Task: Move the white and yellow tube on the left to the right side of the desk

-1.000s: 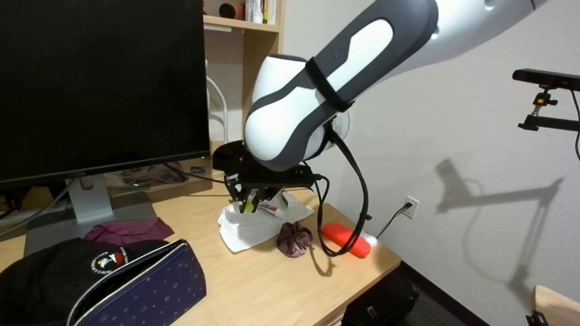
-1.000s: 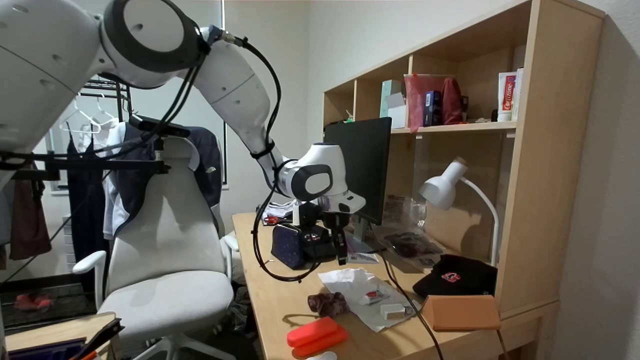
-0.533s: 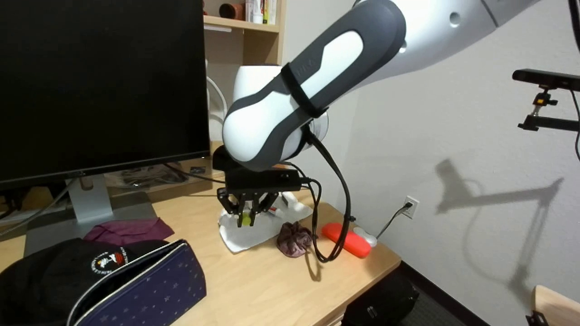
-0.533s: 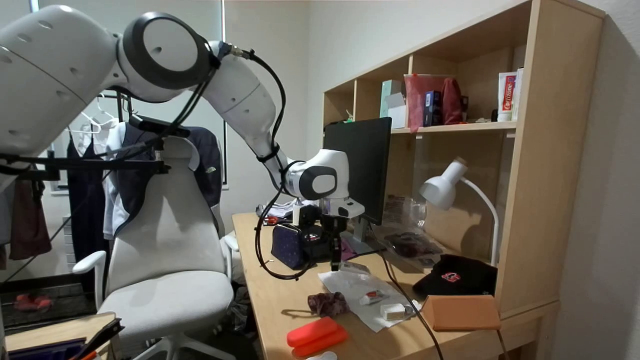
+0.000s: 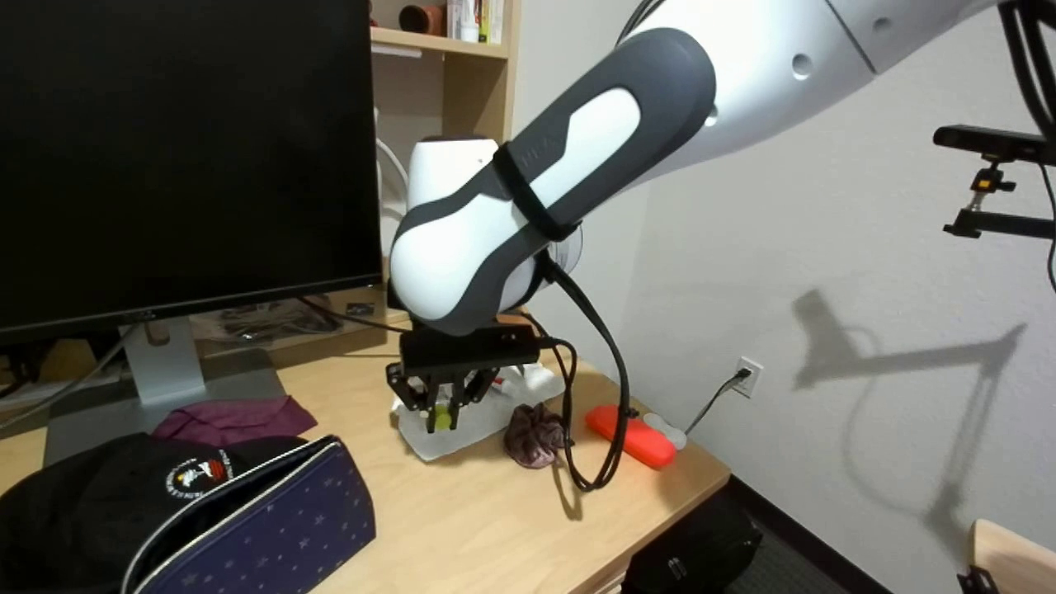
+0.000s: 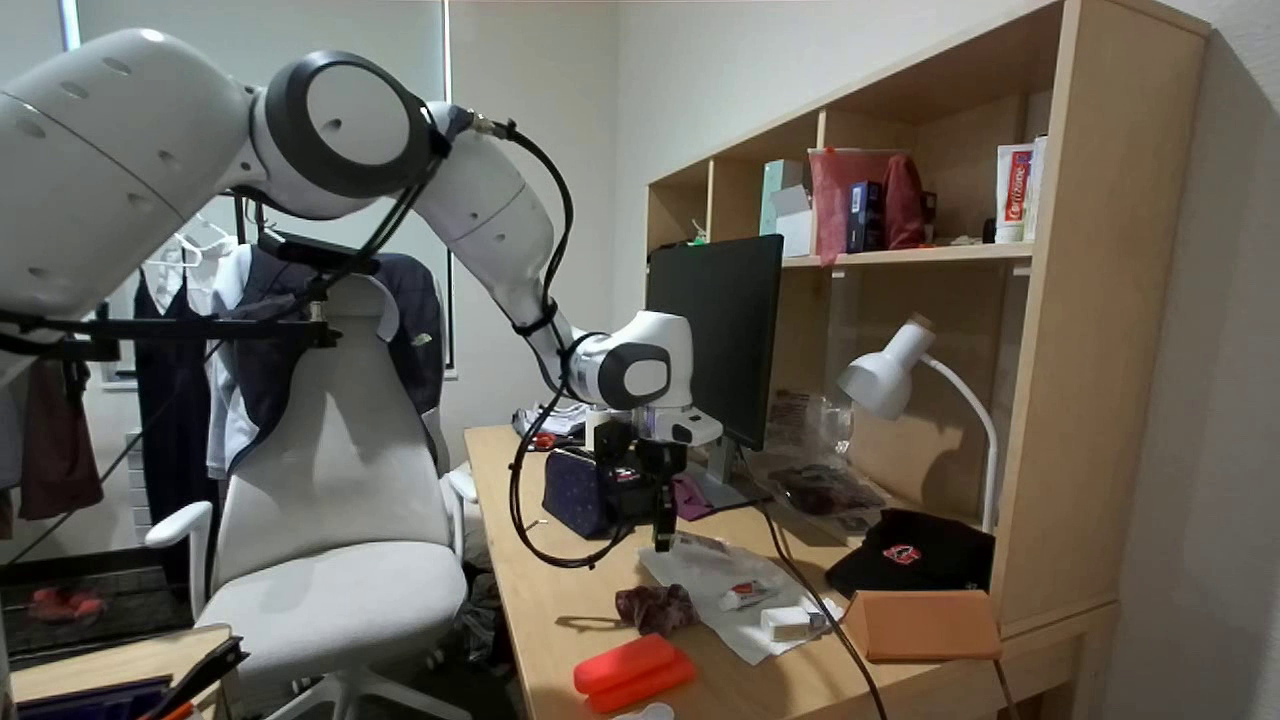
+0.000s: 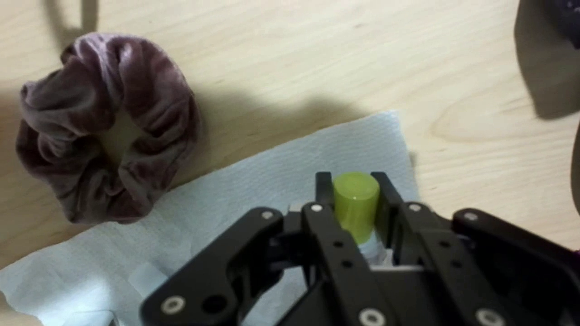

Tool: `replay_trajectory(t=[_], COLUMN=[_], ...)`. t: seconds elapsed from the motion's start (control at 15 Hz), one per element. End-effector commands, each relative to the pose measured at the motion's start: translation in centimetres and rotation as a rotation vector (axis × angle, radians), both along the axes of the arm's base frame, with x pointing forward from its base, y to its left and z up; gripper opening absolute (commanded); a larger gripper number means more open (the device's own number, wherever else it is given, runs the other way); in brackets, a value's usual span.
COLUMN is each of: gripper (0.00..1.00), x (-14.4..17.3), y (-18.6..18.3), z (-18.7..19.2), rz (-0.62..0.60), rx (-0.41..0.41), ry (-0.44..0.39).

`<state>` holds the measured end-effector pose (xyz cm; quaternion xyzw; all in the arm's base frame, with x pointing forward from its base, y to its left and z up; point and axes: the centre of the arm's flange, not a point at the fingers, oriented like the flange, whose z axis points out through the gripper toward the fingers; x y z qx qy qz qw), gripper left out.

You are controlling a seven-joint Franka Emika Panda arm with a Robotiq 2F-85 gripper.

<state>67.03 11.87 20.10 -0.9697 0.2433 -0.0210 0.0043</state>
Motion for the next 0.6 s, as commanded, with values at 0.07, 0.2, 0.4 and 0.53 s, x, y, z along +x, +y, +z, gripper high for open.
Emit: replay_trajectory(t=[0.07,0.2,0.4,0.53], gripper=[0.13,0.14,0.57,0.68], x=[0.11,0.05,-0.07,-0.34], y=[-0.14,-0.2,-0.22,-0.13], z=[-0.57,-0.84,-1.14,-1.19], rz=[0.025,0.03,0.029,0.036], rx=[-0.005,-0.007,-0.012,-0.001], ry=[0.014,0.015,0.018,0.012])
